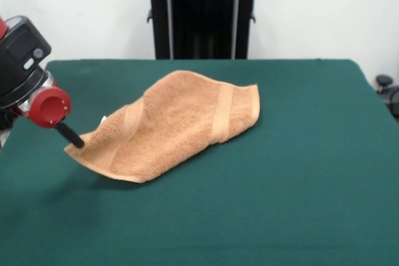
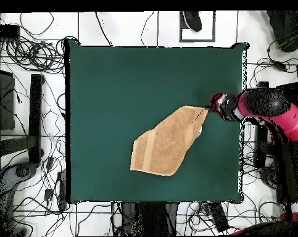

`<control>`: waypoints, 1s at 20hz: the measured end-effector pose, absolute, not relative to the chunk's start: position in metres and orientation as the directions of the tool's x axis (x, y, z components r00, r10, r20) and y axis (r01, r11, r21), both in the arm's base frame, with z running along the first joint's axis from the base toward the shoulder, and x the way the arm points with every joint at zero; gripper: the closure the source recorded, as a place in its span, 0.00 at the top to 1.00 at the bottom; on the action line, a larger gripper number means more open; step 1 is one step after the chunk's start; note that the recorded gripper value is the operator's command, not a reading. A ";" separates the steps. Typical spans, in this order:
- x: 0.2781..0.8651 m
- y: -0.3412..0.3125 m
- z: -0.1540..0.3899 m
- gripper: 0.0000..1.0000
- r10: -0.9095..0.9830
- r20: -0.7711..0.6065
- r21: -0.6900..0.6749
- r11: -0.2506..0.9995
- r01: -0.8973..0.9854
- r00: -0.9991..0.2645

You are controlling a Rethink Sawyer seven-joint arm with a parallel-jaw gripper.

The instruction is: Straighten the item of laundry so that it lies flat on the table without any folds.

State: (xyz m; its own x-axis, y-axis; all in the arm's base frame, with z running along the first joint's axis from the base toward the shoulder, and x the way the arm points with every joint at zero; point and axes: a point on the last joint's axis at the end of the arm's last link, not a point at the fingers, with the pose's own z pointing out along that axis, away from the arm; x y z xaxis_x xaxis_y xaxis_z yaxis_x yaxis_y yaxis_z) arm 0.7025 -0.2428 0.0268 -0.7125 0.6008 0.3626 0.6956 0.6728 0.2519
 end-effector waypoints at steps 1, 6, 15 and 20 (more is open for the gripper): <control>0.700 -0.243 0.028 0.00 0.600 0.364 0.257 0.670 0.696 -0.712; 0.653 -0.254 0.052 0.00 0.627 0.366 0.281 0.630 0.724 -0.688; 0.548 -0.272 0.094 0.00 0.730 0.393 0.307 0.468 0.829 -0.558; 0.501 -0.254 0.115 0.00 0.752 0.438 0.289 0.400 0.870 -0.492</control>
